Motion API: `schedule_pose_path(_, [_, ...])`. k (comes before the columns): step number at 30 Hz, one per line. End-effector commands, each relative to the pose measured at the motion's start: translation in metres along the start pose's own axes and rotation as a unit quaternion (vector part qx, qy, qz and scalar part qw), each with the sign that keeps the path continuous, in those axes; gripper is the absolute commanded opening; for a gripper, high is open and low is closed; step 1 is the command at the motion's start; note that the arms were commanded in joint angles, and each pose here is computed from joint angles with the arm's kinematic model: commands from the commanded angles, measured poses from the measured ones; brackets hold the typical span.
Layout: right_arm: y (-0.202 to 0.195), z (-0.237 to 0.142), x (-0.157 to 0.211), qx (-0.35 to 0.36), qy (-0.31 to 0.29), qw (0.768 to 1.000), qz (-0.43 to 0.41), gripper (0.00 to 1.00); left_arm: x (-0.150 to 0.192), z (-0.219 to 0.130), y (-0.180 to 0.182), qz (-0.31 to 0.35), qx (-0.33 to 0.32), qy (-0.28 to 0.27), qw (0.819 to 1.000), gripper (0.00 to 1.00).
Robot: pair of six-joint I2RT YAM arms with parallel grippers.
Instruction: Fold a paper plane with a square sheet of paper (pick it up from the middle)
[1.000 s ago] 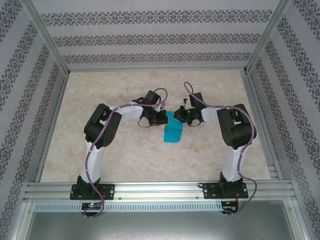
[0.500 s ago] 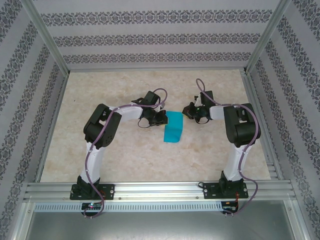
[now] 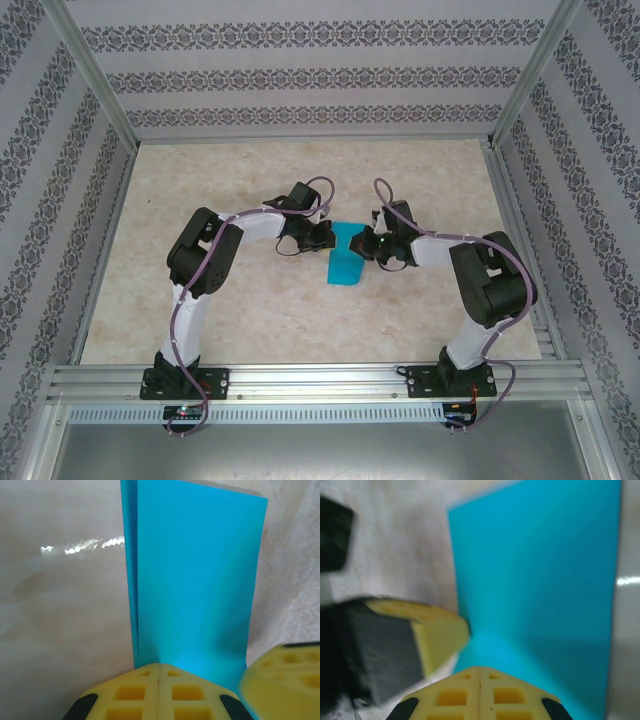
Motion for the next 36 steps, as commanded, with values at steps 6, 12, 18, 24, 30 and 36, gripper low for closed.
schedule_pose_path(6, [0.0, -0.003, 0.015, -0.026, -0.015, 0.999, 0.023, 0.0, 0.056, 0.033, 0.098, -0.084, -0.188, 0.091, 0.974, 0.0])
schedule_pose_path(12, [-0.001, 0.001, 0.021, -0.035, -0.011, 0.999, 0.028, 0.0, 0.057, 0.034, 0.1, -0.085, -0.188, 0.092, 0.974, 0.0])
schedule_pose_path(18, [-0.006, 0.001, 0.028, -0.031, -0.001, 0.999, 0.032, 0.0, 0.058, 0.034, 0.101, -0.085, -0.189, 0.092, 0.974, 0.0])
schedule_pose_path(24, [-0.014, 0.002, 0.041, -0.027, 0.021, 0.999, 0.036, 0.0, 0.058, 0.034, 0.101, -0.087, -0.191, 0.091, 0.974, 0.0])
schedule_pose_path(30, [-0.022, -0.003, 0.057, -0.022, 0.042, 0.998, 0.039, 0.0, 0.059, 0.034, 0.102, -0.091, -0.193, 0.09, 0.973, 0.0])
schedule_pose_path(36, [-0.033, -0.018, 0.079, 0.003, 0.063, 0.998, 0.03, 0.0, 0.059, 0.034, 0.103, -0.092, -0.194, 0.089, 0.973, 0.0])
Point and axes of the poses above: each hand's point on the last joint's axis, 136 mm out from that joint toward the fingers, its own z axis out along the fingers, its own y axis along the line the jaws close on, x = y × z, the point moved 7 cm from there along -z, back along the fingers, and after that the axes turned 2 degrees about -z, right-handed, at the moved point
